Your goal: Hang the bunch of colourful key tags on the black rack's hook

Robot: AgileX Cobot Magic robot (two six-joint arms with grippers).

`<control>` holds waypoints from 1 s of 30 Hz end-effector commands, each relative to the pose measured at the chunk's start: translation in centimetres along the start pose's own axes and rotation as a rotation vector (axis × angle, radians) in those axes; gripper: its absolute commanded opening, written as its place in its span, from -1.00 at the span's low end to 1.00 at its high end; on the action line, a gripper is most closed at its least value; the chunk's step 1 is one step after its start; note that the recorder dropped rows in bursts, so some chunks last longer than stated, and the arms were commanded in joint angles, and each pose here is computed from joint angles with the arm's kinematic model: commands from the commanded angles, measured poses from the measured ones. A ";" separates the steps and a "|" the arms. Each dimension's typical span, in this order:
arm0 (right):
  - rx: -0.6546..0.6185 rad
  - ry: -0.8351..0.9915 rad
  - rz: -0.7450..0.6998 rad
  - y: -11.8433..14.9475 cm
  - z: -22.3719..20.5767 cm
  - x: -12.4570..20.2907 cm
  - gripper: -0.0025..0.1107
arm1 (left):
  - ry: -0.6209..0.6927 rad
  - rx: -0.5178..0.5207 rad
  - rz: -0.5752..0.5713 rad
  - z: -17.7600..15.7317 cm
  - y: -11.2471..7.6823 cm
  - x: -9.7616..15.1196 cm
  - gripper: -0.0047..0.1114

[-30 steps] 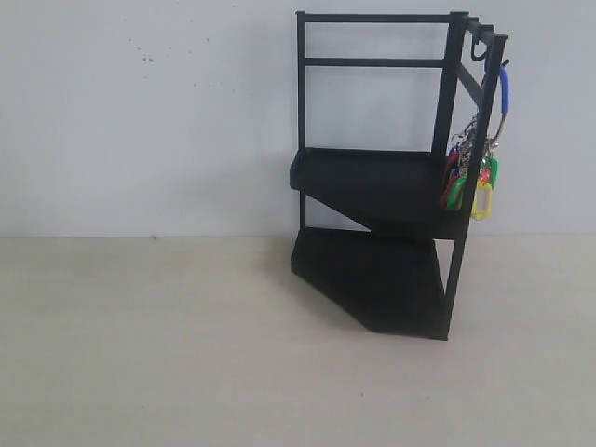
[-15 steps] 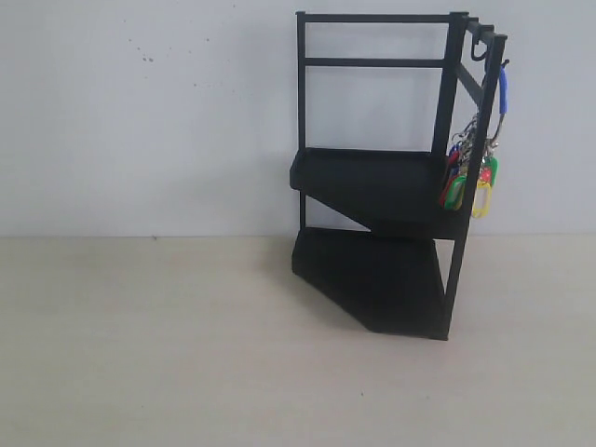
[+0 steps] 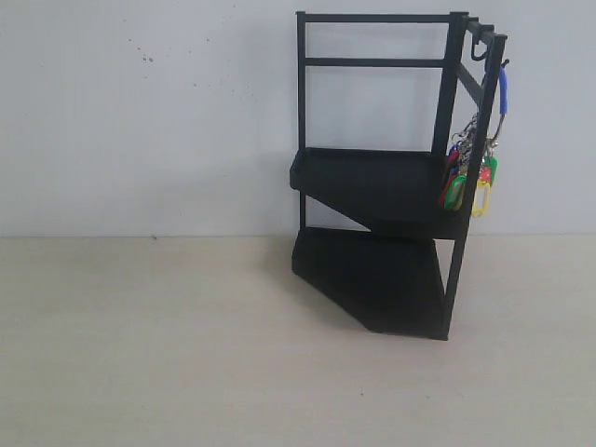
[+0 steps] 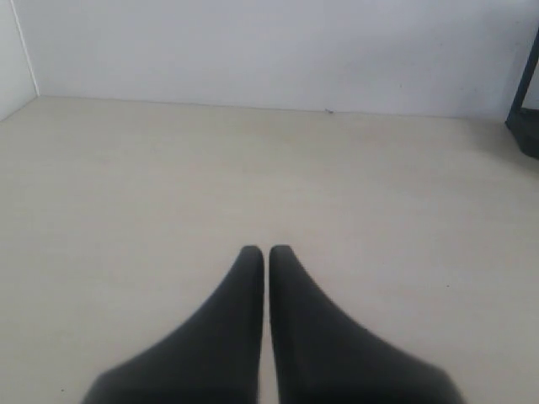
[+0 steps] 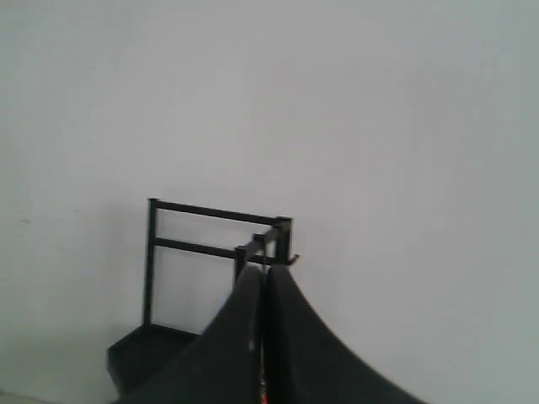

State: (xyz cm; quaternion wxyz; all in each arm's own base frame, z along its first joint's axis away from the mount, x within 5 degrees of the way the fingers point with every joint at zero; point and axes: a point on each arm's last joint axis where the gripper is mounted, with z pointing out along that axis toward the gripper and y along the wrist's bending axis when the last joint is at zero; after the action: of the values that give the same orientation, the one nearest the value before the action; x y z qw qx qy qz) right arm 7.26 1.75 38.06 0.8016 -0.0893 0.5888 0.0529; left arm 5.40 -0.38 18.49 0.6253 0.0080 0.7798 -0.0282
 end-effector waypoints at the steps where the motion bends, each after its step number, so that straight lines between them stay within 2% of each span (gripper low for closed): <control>1: -0.158 -0.064 -0.014 1.5 -0.9 -0.7 -0.96 | -0.011 -0.003 -0.002 0.0 0.0 -0.2 -0.84; 4: -0.204 -0.107 -0.022 2.0 -1.8 -1.2 -0.96 | -0.011 -0.003 -0.002 0.0 0.0 -0.2 -0.84; 8: -0.176 -0.120 -0.011 1.8 -2.2 -1.4 -0.96 | -0.011 -0.003 -0.002 0.0 0.0 -0.2 -0.84; 22: -0.222 -0.132 0.026 2.2 -2.4 -1.6 -0.96 | -0.011 -0.003 -0.002 0.0 0.0 -0.2 -0.84; 26: -0.178 -0.178 0.024 1.8 -2.4 -2.0 -0.96 | -0.011 -0.003 -0.002 0.0 0.0 -0.2 -0.84; 30: -0.072 -0.264 -0.020 0.9 -2.3 -2.0 -0.96 | -0.011 -0.003 -0.002 0.0 0.0 -0.2 -0.84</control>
State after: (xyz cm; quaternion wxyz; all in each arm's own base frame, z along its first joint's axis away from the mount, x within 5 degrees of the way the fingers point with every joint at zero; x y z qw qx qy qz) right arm 4.06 2.95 39.34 0.8534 -0.1503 0.4882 0.1035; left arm 5.40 -0.38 18.49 0.6253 0.0080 0.7798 -0.0282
